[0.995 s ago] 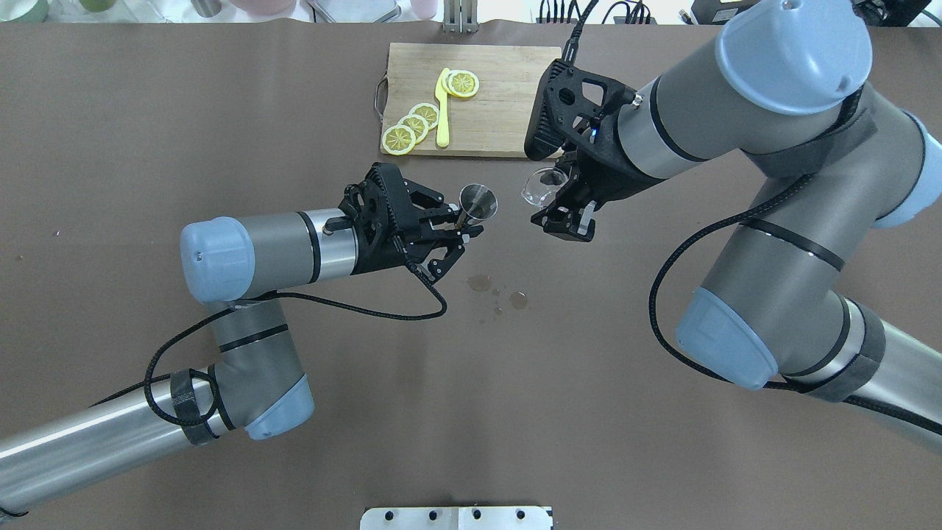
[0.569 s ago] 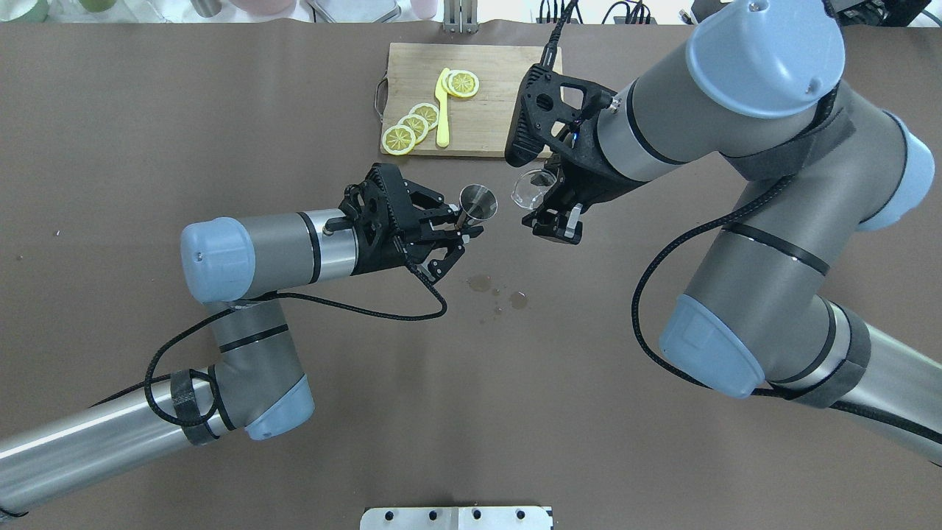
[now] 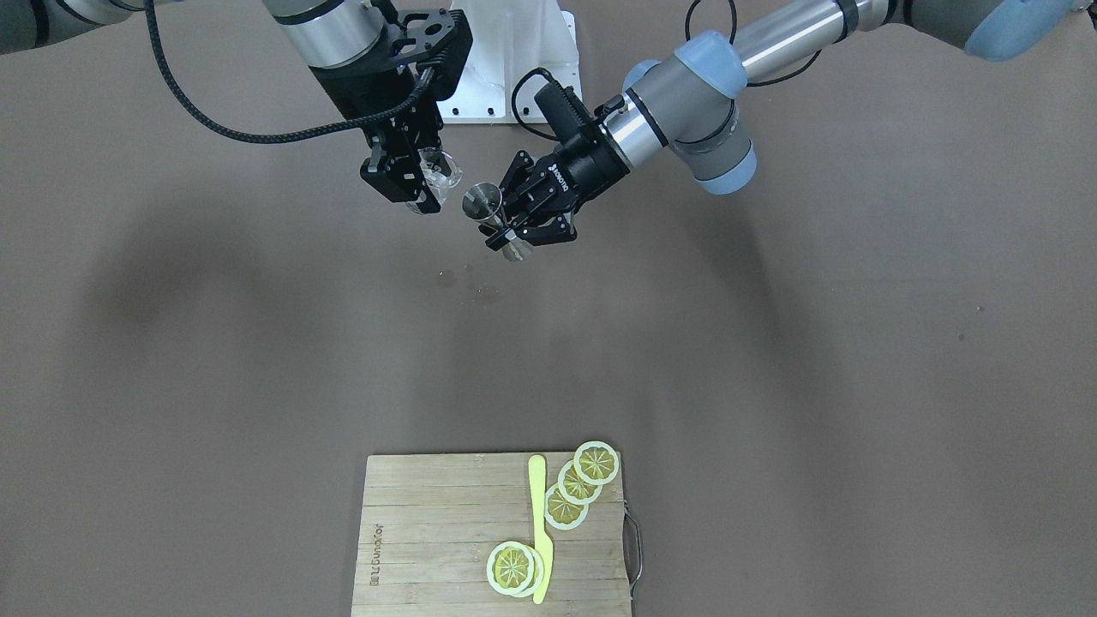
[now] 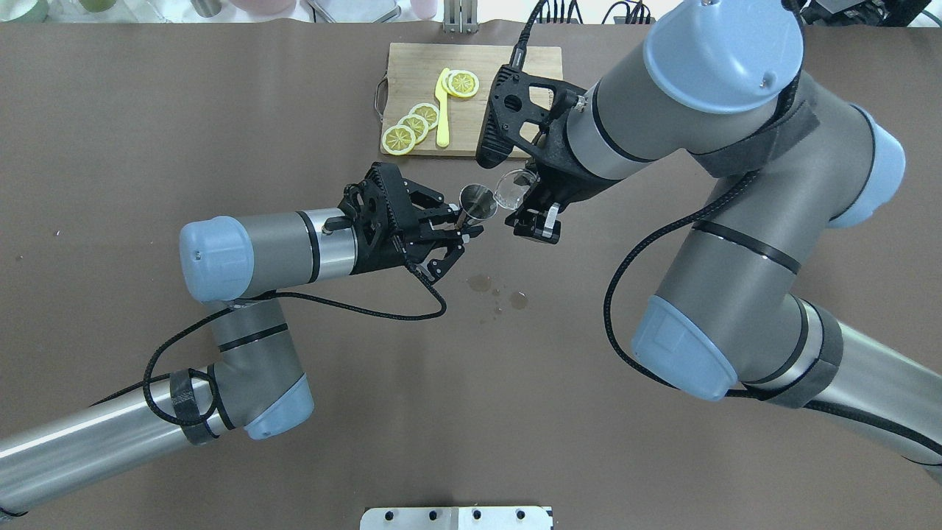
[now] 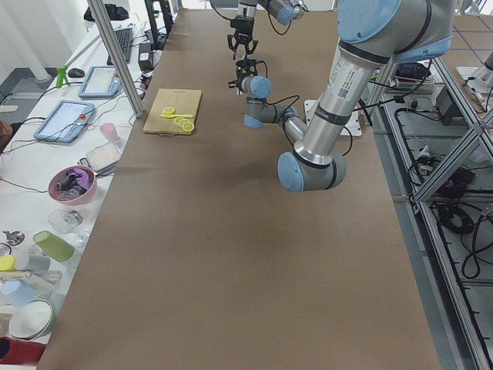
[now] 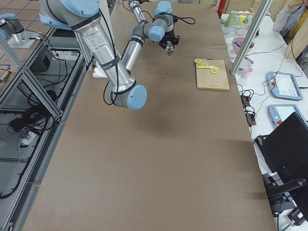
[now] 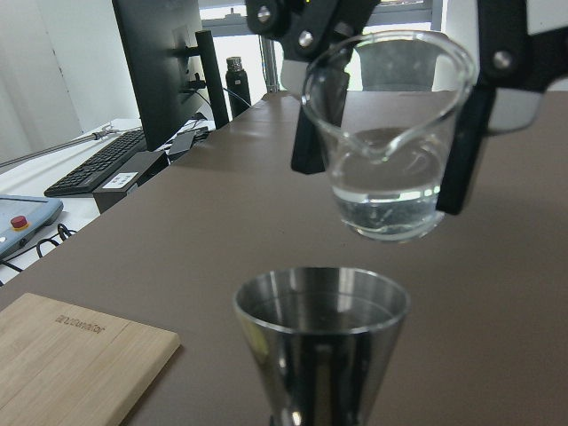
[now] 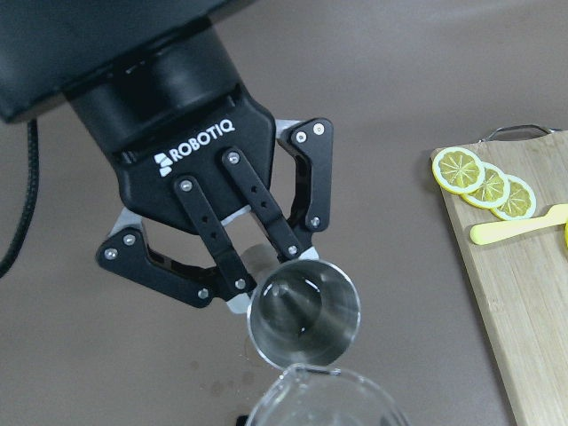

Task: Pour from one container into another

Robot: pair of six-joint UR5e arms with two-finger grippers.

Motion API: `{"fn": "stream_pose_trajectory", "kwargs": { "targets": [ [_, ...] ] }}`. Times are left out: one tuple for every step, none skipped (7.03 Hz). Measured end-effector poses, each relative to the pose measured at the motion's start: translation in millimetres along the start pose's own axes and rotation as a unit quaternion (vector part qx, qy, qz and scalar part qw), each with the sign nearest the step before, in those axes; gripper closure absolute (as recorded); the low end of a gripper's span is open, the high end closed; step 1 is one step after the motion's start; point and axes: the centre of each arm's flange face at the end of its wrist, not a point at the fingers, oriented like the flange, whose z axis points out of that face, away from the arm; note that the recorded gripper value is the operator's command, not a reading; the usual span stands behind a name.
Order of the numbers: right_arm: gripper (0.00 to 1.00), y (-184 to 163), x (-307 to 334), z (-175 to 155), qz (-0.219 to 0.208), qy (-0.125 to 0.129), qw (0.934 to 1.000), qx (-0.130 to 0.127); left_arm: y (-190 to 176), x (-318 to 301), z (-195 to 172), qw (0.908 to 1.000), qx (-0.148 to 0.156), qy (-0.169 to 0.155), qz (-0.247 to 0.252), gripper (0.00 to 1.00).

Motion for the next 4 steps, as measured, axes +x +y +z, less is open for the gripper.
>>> {"fn": "stream_pose_trajectory", "kwargs": {
  "targets": [
    [1.0,-5.1,-0.6,1.1,-0.004,0.002,1.0,-0.009,1.5,0.2,-0.5,1.0,-0.001,0.001,0.0,1.0],
    [1.0,-8.8,-0.5,1.0,-0.007,0.004,0.9998,-0.02,2.7,0.2,-0.8,1.0,-0.002,0.001,0.001,1.0],
    [1.0,-11.2,-0.1,0.6,-0.008,0.007,0.9994,-0.032,4.1,0.0,-1.2,1.0,-0.003,0.001,0.002,1.0],
    [1.0,-12.9,0.5,0.0,-0.008,0.008,0.999,-0.044,5.4,-0.4,-1.3,1.0,-0.004,0.0,0.003,1.0]
  ]
}}
